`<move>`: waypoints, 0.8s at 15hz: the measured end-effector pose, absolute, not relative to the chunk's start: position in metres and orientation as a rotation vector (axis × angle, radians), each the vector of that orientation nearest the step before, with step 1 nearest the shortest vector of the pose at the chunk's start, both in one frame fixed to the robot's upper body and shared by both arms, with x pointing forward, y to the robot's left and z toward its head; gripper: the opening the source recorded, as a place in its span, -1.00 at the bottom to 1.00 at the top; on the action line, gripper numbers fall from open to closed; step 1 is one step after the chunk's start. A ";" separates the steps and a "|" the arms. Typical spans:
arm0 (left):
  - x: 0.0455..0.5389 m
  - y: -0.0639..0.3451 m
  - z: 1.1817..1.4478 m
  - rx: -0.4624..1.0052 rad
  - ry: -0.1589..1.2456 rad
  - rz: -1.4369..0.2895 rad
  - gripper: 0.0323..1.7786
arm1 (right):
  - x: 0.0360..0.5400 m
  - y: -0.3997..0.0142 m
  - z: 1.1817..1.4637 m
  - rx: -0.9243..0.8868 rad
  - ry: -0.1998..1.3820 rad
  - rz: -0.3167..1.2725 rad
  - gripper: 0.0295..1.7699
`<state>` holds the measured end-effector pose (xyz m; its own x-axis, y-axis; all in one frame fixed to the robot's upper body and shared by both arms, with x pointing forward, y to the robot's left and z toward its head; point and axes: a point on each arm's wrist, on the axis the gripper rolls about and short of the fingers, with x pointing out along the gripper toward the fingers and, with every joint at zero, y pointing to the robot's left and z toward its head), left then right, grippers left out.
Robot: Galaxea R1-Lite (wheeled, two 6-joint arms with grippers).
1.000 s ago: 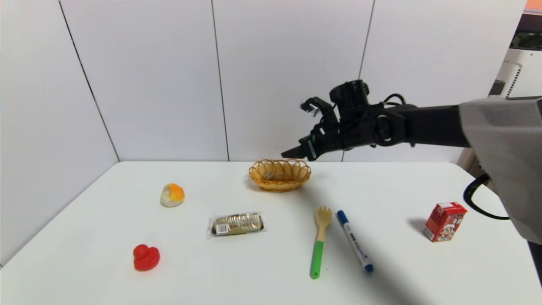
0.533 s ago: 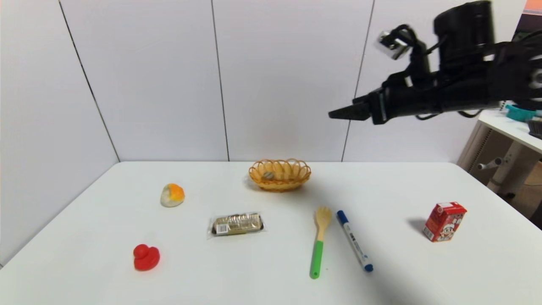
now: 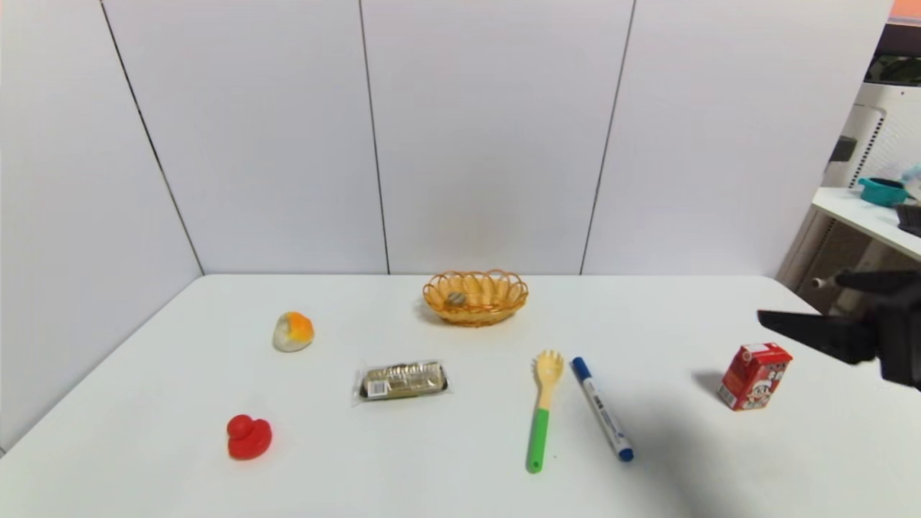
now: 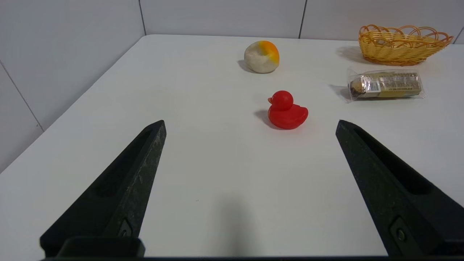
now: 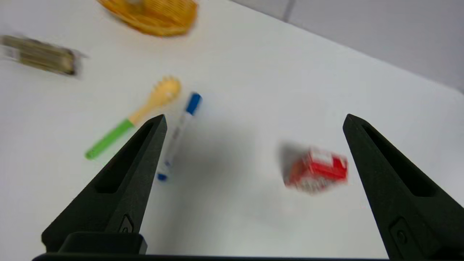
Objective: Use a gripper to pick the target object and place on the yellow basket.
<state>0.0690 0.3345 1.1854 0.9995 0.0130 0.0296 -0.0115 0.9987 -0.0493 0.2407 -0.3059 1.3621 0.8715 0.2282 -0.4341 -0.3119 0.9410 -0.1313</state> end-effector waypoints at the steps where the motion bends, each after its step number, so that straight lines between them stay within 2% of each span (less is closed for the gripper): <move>1: 0.069 0.335 1.185 -0.049 -0.030 0.013 0.90 | 0.216 -0.313 1.350 -0.185 0.422 0.230 0.90; 5: 0.069 0.334 1.185 -0.049 -0.030 0.012 0.90 | 0.133 -0.330 1.282 -0.098 0.326 0.133 0.91; 8: 0.069 0.335 1.185 -0.049 -0.030 0.013 0.90 | 0.104 -0.336 1.221 -0.068 0.219 0.092 0.91; 10: 0.069 0.335 1.185 -0.050 -0.030 0.013 0.90 | 0.099 -0.337 1.211 -0.043 0.123 0.081 0.91; 12: 0.069 0.335 1.185 -0.050 -0.030 0.013 0.90 | 0.097 -0.338 1.206 -0.031 0.114 0.079 0.91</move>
